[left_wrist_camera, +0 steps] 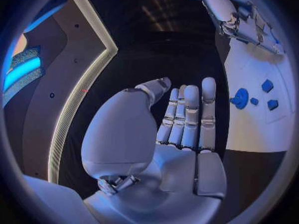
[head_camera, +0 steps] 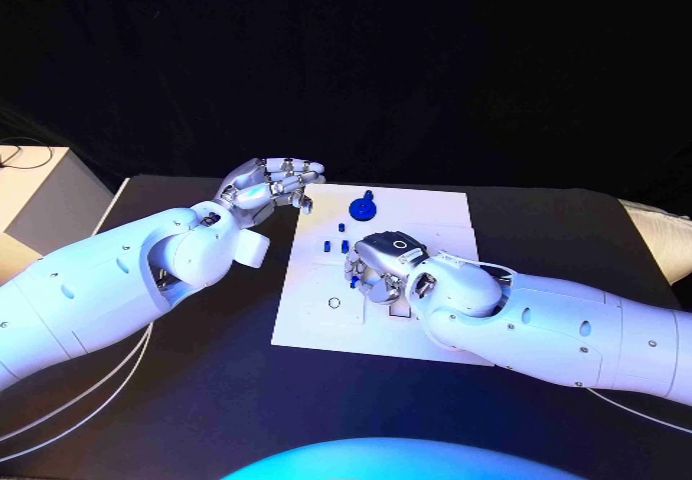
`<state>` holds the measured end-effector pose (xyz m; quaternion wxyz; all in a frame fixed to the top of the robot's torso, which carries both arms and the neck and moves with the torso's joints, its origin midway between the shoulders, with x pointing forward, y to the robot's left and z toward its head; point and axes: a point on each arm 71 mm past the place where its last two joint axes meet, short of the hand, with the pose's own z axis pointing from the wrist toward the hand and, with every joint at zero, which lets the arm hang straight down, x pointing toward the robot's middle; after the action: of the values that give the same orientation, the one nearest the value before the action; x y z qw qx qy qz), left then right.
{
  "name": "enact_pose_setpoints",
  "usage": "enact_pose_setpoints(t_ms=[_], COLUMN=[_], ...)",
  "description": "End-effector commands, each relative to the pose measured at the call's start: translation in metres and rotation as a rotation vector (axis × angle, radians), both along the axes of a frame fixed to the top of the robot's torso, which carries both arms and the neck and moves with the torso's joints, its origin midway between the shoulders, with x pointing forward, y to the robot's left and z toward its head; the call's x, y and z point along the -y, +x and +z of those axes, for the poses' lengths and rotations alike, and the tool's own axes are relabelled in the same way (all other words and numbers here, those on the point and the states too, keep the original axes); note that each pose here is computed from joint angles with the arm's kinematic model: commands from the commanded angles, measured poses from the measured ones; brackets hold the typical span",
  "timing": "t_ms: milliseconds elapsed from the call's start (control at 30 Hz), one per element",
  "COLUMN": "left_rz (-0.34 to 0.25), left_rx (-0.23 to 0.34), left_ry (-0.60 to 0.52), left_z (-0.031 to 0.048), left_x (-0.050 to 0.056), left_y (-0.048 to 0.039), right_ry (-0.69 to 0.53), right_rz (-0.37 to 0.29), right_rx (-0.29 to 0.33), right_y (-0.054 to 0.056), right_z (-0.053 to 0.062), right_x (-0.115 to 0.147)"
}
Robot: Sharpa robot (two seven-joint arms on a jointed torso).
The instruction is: Assemble the parts on the task board
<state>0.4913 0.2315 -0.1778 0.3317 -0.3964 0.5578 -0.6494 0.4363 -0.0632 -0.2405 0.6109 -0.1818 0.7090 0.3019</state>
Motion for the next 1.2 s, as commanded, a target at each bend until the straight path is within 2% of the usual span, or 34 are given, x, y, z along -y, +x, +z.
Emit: enact_pose_setpoints(t_ms=[33,267,667,1200], left_rz=[-0.013,-0.012,-0.007,-0.003], left_rx=[0.005,0.004,0.008,0.005], left_ry=[-0.008,-0.006,-0.004,0.0], left_z=[0.0009,0.0008,0.001,0.0005], left_x=[0.002,0.001,0.001,-0.001], left_y=[-0.0009,-0.0008,-0.0008,-0.0004], right_ry=[-0.03,-0.035,-0.005,0.046], right_rz=[0.001,0.01,0.027,0.008], right_rx=[-0.009,-0.022,-0.052,-0.036], right_y=[0.0,-0.002,-0.011,-0.01], right_z=[-0.008,-0.012,-0.012,-0.01], right_x=[0.0,-0.001,0.0,0.005])
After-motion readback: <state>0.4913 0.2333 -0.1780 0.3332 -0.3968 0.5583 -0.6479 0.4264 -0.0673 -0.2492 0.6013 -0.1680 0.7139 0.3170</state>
